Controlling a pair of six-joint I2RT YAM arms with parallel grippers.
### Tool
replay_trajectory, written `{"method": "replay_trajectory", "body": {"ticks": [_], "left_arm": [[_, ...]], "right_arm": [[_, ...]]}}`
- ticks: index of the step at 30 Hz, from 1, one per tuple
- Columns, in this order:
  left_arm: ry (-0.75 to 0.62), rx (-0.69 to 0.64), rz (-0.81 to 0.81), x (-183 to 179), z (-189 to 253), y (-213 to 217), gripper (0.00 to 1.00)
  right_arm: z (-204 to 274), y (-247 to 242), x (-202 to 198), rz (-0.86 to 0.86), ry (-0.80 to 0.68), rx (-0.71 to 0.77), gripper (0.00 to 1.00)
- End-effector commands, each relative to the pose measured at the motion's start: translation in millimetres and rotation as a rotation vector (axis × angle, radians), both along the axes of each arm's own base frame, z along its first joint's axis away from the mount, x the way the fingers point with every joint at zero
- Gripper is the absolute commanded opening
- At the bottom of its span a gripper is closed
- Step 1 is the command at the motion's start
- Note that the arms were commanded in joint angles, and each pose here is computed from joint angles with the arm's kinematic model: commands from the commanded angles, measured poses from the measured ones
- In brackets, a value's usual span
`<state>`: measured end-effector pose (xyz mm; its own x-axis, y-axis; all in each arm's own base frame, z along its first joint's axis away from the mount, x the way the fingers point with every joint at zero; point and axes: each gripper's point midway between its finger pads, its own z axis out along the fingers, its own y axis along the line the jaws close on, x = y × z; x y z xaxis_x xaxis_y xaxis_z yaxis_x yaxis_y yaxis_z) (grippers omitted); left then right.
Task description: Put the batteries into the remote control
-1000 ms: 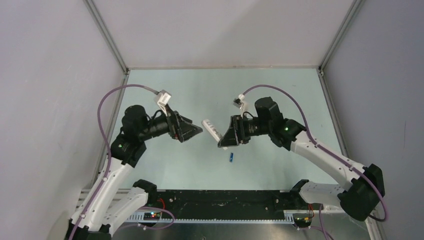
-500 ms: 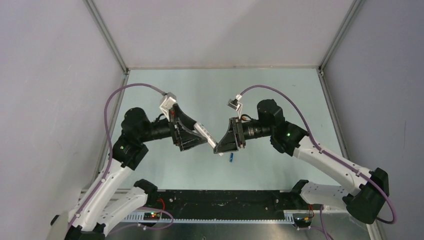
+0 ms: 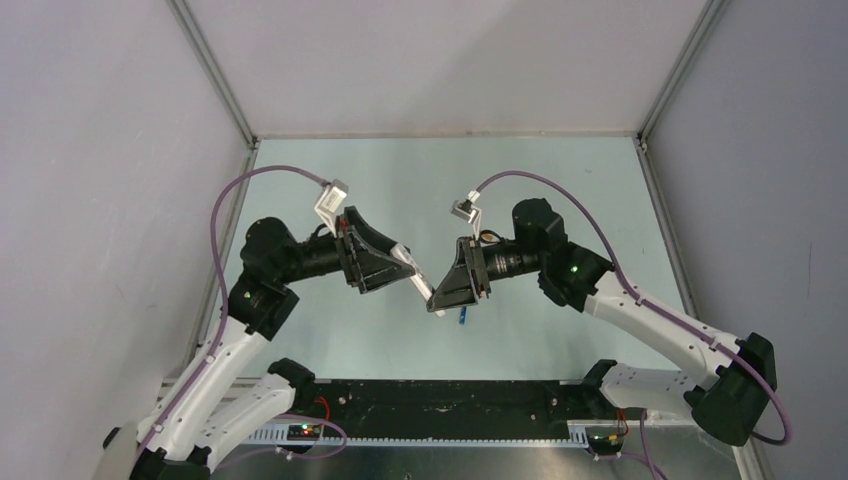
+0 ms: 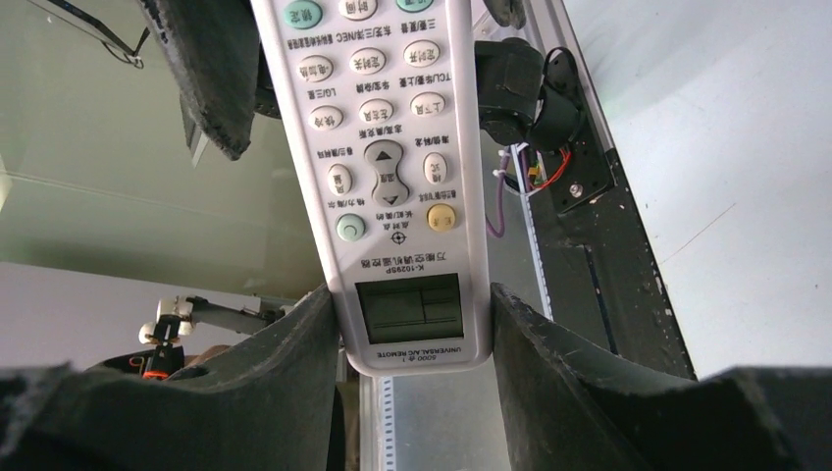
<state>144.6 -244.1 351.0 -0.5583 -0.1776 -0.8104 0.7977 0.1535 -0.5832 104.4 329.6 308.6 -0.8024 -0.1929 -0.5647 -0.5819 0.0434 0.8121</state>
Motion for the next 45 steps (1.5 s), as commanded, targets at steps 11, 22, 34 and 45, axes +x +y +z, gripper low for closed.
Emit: {"method": "replay_trajectory", "body": {"ticks": [11, 22, 34, 45], "left_arm": [[0.016, -0.045, -0.014, -7, 12, -1, 0.17], [0.233, -0.217, 0.306, 36, 37, 17, 0.00], [0.464, -0.419, 0.487, 56, 39, 42, 0.00], [0.630, -0.524, 0.513, 57, 28, 50, 0.00]], "right_arm": [[11, 2, 7, -0.004, -0.012, 0.027, 0.24], [38, 7, 42, -0.367, -0.163, 0.074, 0.99], [86, 2, 75, -0.933, -0.190, 0.341, 1.00], [78, -3, 95, -1.231, -0.160, 0.349, 0.99]]}}
